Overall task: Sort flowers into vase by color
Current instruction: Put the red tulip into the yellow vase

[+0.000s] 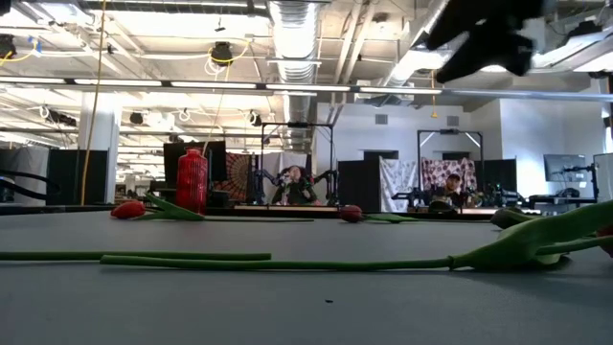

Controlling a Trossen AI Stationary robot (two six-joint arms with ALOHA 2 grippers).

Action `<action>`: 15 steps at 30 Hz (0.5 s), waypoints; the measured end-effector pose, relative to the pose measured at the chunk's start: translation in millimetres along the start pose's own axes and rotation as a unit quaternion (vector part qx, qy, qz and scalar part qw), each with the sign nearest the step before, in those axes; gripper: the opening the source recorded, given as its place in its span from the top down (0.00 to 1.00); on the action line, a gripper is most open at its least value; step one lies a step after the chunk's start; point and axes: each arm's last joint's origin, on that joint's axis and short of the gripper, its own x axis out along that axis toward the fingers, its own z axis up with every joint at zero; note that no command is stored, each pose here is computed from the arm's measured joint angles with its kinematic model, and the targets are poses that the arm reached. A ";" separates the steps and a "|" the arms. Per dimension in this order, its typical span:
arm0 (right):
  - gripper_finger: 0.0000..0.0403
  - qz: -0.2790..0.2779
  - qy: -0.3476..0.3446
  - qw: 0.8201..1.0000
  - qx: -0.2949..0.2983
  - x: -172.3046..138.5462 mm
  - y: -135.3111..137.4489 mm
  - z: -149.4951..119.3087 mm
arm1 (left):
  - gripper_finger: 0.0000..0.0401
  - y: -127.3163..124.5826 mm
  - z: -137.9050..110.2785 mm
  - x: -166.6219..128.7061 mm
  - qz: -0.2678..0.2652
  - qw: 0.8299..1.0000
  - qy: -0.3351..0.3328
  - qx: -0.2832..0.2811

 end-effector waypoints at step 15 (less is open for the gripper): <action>0.41 0.022 -0.060 0.995 -0.078 32.3 -40.0 71.4 | 0.62 29.2 -0.1 7.2 0.129 0.991 0.030 -0.015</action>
